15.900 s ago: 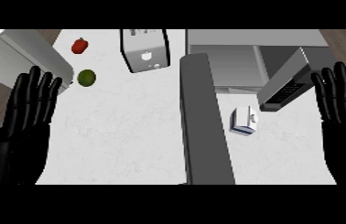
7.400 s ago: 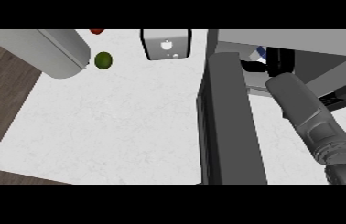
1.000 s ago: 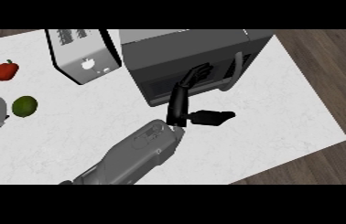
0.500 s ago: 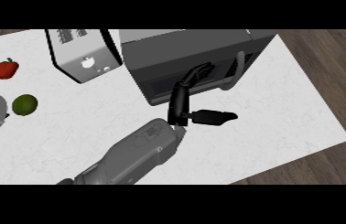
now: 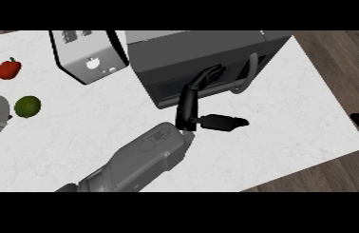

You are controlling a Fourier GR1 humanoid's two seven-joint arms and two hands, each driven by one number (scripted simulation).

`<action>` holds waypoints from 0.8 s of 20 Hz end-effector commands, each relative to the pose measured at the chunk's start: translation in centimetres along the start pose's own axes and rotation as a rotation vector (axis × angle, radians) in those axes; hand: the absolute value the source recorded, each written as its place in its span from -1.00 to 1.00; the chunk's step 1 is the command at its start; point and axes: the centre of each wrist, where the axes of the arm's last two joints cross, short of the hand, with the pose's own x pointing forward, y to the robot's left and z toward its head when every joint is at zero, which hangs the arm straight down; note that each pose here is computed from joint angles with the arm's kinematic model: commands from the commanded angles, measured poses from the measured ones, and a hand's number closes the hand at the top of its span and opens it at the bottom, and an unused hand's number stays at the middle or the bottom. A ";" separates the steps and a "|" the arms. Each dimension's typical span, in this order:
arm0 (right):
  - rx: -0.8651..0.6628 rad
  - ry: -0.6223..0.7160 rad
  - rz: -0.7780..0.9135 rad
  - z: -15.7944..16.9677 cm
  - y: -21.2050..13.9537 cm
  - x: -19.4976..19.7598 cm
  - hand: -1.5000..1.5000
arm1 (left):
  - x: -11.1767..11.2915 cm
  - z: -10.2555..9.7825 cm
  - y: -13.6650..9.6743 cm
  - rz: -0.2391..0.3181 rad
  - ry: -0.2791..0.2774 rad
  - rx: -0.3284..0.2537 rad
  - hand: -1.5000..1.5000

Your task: Pick up the milk, place it into the microwave and close the microwave

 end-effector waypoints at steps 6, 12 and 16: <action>-0.030 0.022 -0.216 0.5 0.5 -2.3 -1.00 | 0.7 -2.6 0.6 0.004 0.000 0.084 -1.00; -0.032 0.046 -0.253 0.8 -1.0 -2.6 -1.00 | 0.2 -2.4 0.9 -0.009 -0.010 0.100 -1.00; -0.039 0.040 -0.276 0.6 -1.9 -2.5 -1.00 | 0.2 -2.5 1.0 0.002 -0.005 0.107 -1.00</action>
